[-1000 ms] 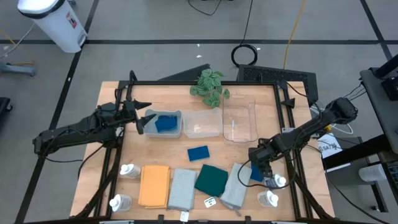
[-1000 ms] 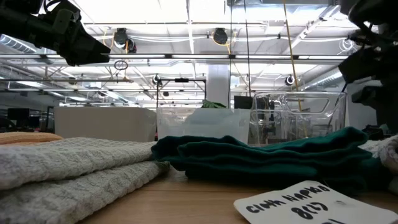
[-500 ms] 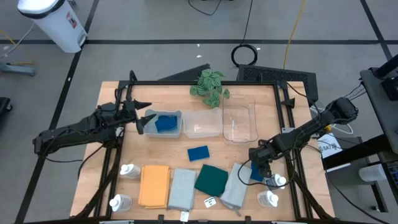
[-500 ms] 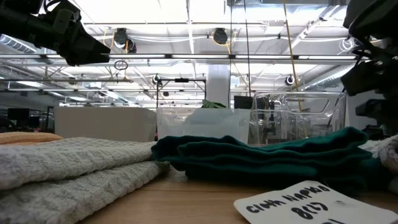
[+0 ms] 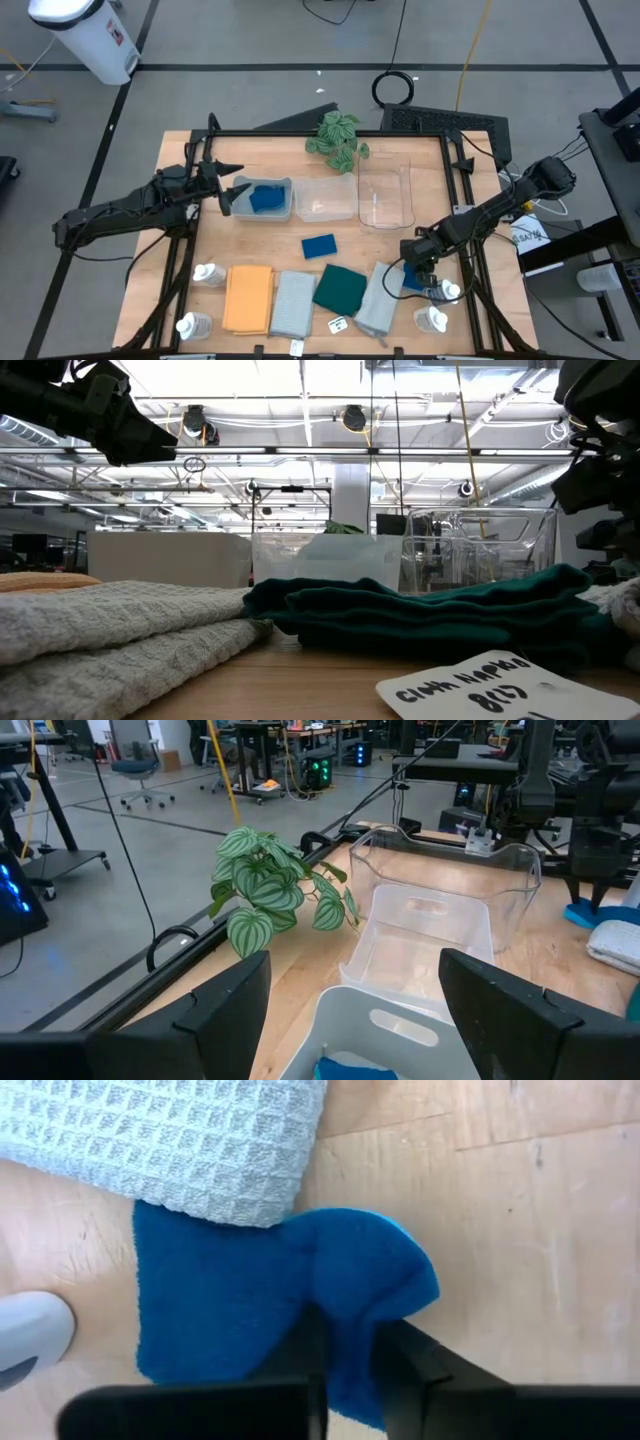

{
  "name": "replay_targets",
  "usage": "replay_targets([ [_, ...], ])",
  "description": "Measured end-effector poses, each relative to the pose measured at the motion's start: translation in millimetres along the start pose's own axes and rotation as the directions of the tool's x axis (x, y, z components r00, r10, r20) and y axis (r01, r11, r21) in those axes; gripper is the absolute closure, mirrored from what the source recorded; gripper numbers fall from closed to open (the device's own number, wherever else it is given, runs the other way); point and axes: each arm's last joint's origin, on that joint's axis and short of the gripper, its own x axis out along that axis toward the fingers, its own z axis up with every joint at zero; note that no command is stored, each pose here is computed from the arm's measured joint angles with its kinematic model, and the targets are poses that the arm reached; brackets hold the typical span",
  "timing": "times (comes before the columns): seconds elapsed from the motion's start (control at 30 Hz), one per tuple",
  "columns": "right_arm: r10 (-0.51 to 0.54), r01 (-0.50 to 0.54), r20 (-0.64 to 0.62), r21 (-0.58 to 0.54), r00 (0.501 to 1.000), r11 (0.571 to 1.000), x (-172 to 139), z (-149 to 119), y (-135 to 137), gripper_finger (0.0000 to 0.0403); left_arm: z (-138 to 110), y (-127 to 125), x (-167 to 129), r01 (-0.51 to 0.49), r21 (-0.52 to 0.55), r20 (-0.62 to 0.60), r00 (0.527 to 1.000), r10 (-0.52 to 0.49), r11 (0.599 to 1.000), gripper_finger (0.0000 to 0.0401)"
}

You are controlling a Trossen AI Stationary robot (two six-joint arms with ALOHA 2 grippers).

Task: Pick & Place Kitchen Items
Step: Put the blue sponge into the gray bin

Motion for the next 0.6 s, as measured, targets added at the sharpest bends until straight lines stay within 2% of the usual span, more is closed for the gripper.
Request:
replay_targets([
  [0.17, 0.008, -0.008, 0.016, -0.013, 1.000, 1.000, -3.8, -1.0, -0.2, 0.0390, 0.0, 0.0, 0.0, 0.000, 0.000, 0.000, 1.000, 0.000, 1.000, 0.0107],
  [0.6, 0.077, -0.073, 0.184, -0.031, 0.980, 0.997, -41.5, -12.9, -4.6, 0.0393, 0.0, 0.0, 0.0, 0.000, 0.000, 0.000, 1.000, 0.000, 1.000, 0.0107],
])
